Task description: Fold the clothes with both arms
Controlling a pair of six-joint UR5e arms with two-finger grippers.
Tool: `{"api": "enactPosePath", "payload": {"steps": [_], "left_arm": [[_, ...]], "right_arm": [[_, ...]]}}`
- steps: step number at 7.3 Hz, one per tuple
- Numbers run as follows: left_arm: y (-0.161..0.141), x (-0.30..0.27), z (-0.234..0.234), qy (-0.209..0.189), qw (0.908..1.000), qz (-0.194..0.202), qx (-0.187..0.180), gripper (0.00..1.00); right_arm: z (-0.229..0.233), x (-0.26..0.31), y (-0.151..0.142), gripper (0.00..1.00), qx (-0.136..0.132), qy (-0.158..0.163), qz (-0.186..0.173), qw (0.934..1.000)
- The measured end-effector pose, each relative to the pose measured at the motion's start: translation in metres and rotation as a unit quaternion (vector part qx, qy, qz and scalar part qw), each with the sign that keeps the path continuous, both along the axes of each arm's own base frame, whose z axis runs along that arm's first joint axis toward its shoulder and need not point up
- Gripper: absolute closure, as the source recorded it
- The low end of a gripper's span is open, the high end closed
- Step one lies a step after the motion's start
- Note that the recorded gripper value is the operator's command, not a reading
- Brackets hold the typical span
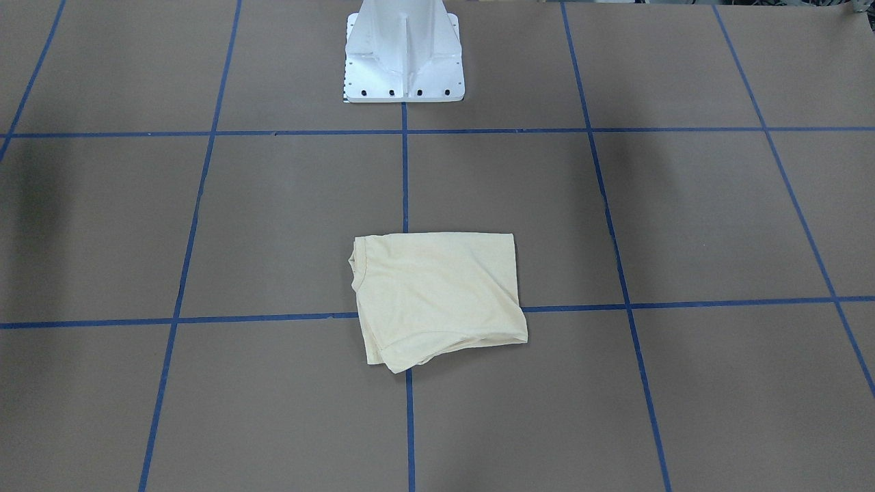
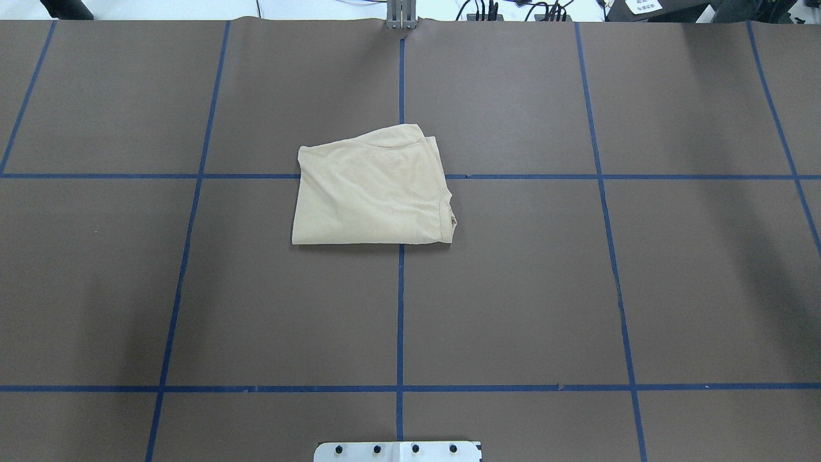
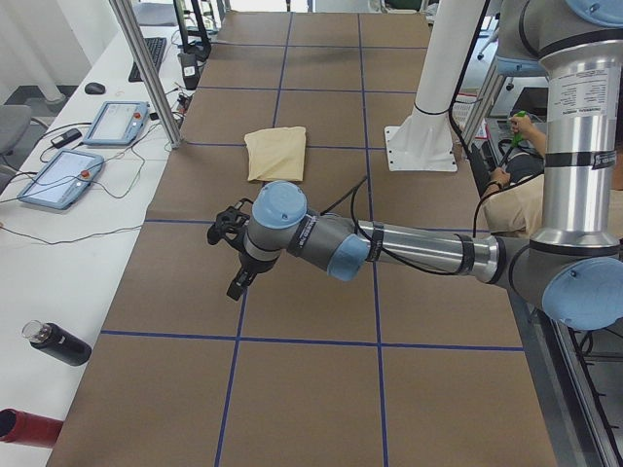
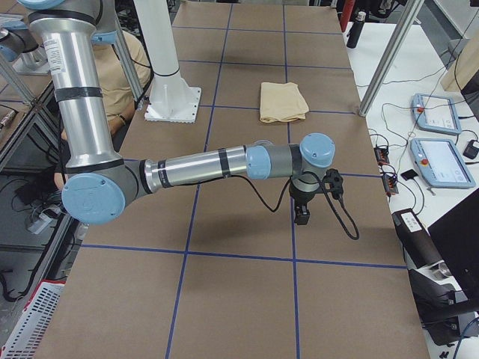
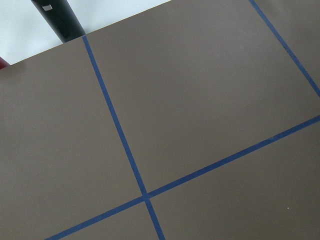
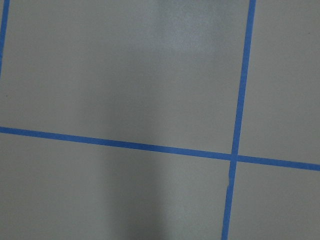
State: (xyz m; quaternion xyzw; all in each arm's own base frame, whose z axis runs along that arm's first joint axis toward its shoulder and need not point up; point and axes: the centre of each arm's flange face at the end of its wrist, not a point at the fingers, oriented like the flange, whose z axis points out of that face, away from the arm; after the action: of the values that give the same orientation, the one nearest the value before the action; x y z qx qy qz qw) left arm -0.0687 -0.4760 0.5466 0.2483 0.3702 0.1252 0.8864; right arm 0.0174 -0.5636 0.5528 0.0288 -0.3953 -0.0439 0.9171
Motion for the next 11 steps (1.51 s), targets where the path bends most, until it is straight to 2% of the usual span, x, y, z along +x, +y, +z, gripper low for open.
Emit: {"api": "enactPosePath", "payload": {"steps": [2, 4, 6, 11], "left_arm": [[0.005, 0.001, -0.005, 0.000, 1.0000, 0.001, 0.005, 0.00], [0.005, 0.001, -0.007, 0.000, 1.0000, 0.001, 0.006, 0.00], [0.007, 0.001, -0.006, 0.001, 1.0000, 0.001, 0.003, 0.00], [0.010, 0.001, -0.003, 0.000, 1.0000, 0.001, 0.001, 0.00]], "right_arm": [[0.005, 0.002, 0.004, 0.00, -0.005, -0.002, 0.001, 1.0000], [0.026, 0.009, 0.031, 0.00, -0.012, -0.004, 0.006, 0.9999], [0.040, 0.013, 0.057, 0.00, 0.009, -0.004, 0.009, 0.9999], [0.037, 0.013, 0.059, 0.00, 0.025, -0.007, 0.011, 0.9996]]}}
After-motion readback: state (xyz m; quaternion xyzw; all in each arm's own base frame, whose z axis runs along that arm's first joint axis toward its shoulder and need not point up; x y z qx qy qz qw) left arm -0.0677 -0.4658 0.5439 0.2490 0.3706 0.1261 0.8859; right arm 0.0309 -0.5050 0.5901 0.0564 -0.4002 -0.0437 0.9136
